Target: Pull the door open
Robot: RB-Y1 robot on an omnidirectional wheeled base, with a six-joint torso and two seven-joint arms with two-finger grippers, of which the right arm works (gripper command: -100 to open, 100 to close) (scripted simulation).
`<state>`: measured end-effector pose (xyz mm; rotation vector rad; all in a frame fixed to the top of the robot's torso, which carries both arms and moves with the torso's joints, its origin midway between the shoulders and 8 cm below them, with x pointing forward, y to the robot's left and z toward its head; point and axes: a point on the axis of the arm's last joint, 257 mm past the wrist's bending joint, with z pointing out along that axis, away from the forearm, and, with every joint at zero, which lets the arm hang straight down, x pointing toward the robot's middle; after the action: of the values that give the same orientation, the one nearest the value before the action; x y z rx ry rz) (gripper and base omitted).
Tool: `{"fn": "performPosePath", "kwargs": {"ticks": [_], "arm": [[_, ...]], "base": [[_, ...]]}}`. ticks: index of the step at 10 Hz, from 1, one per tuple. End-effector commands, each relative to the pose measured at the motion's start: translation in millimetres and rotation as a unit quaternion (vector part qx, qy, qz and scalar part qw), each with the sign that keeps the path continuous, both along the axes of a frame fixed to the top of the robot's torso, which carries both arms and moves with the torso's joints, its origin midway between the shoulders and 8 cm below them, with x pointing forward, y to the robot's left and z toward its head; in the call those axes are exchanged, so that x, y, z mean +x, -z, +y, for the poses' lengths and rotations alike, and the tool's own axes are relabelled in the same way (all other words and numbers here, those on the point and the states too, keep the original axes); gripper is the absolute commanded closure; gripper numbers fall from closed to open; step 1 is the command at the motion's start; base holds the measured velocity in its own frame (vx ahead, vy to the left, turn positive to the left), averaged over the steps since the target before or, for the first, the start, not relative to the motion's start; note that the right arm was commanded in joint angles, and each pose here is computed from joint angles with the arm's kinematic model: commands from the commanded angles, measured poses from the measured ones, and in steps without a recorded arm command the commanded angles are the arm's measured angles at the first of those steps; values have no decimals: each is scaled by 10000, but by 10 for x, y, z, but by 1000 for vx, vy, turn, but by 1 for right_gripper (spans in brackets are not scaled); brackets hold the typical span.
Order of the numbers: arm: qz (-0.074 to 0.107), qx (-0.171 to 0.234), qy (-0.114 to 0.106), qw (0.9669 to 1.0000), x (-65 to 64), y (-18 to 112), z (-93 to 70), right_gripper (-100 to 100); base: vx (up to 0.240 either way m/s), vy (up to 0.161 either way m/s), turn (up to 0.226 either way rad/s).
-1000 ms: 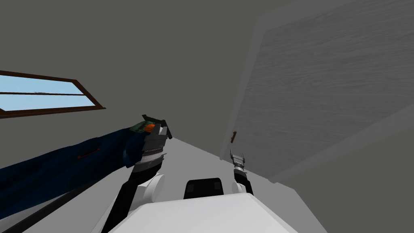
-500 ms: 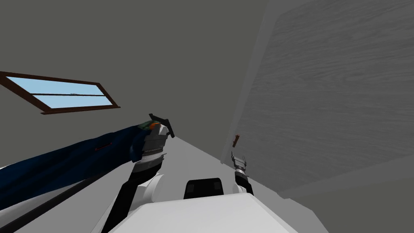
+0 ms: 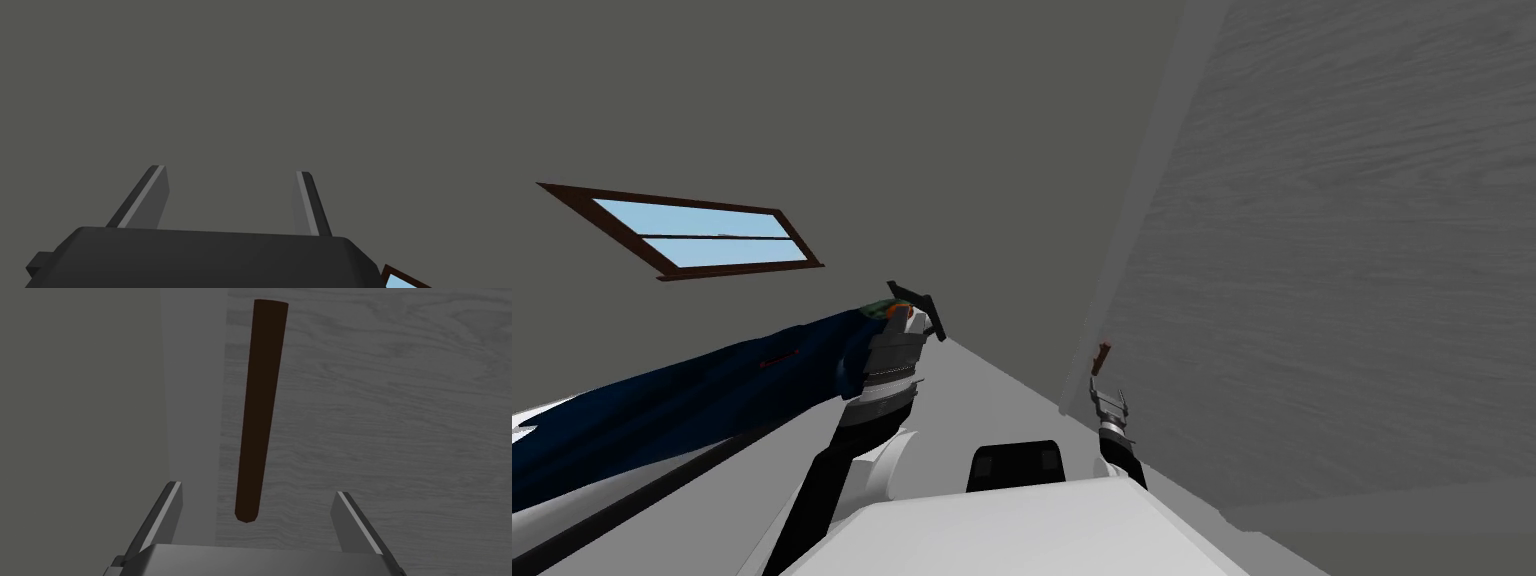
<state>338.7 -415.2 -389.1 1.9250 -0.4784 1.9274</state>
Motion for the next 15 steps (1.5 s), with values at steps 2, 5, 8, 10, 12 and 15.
{"fn": "performPosePath", "kwargs": {"ticks": [2, 5, 8, 10, 12, 15], "arm": [[5, 20, 38, 10000, -106, 35, -220, -100], [10, 26, 91, 10000, -226, 46, -503, -100], [6, 26, 150, 9999, -348, 33, -795, -100], [24, 28, 151, 9999, -402, 56, -814, -100], [24, 28, 151, 9999, -402, 56, -814, 100], [24, 28, 151, 9999, -402, 56, -814, 100]], "base": [[192, 7, 39], [147, -6, 35], [139, -17, 33], [117, -2, -6], [-28, 8, 11], [-5, -4, 7]]}}
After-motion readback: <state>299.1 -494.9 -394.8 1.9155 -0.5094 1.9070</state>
